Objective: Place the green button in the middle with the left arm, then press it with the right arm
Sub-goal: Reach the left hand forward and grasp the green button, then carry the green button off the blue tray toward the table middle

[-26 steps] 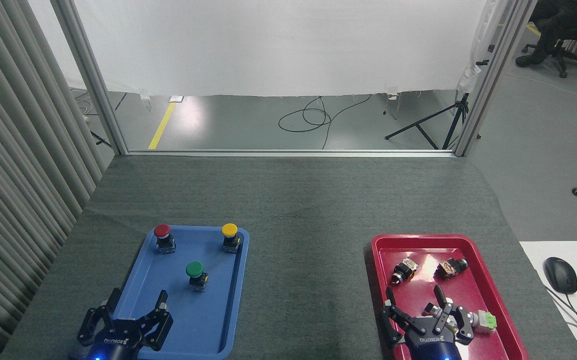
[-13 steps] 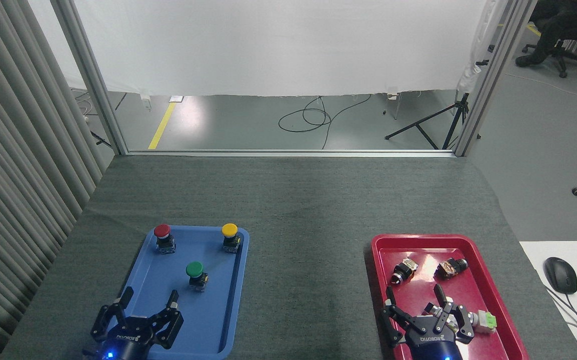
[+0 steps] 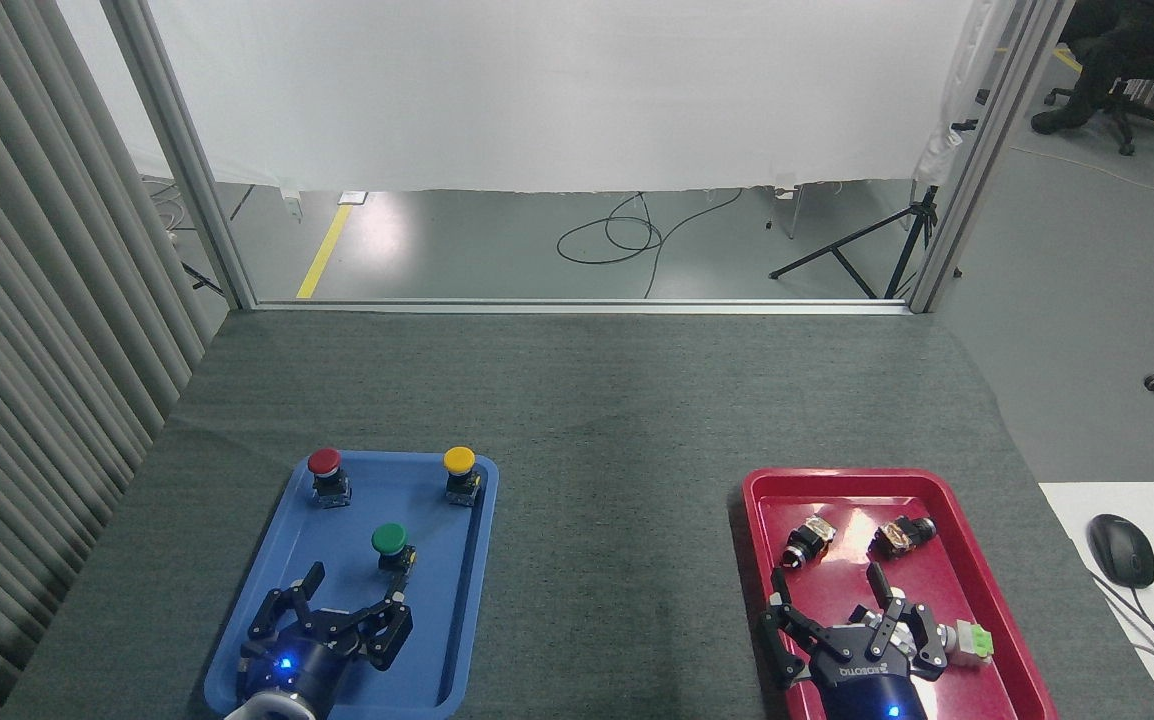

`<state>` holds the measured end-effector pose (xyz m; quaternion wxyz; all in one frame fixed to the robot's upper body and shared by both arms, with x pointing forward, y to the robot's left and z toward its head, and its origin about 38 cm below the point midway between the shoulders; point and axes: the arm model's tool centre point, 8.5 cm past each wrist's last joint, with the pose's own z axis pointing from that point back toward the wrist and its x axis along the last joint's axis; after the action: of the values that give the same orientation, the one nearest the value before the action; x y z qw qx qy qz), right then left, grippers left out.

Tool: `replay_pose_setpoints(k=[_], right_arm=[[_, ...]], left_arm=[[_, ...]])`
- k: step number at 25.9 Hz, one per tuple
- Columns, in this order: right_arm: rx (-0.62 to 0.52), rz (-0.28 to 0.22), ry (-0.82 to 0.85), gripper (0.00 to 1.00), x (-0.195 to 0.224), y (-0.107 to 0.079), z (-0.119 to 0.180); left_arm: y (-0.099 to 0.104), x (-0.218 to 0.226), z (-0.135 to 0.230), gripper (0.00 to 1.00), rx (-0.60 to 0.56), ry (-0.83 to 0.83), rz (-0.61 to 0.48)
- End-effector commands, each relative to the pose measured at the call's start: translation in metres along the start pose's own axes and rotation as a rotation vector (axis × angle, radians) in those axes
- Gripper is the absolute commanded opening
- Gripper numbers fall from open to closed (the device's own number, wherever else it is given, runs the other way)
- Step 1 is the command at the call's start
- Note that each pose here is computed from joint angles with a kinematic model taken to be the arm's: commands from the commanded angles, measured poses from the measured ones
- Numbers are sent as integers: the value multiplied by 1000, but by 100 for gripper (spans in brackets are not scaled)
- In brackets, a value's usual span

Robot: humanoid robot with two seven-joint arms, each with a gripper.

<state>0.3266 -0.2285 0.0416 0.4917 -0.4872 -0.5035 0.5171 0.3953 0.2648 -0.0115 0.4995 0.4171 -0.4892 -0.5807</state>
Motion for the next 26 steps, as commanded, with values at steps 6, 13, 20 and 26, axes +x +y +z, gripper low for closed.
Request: replay_pose_setpoints(k=[6, 13, 20, 26], right_arm=[[7, -4, -18, 100, 3, 3, 0], [7, -6, -21, 100, 5, 3, -1], [1, -8, -27, 100, 7, 1, -3], [1, -8, -28, 100, 7, 1, -4]], left_arm=[[3, 24, -20, 99, -2, -31, 29], [6, 26, -27, 84, 0, -26, 33], [3, 31, -30, 56, -11, -32, 46], [3, 35, -30, 24, -12, -83, 42]])
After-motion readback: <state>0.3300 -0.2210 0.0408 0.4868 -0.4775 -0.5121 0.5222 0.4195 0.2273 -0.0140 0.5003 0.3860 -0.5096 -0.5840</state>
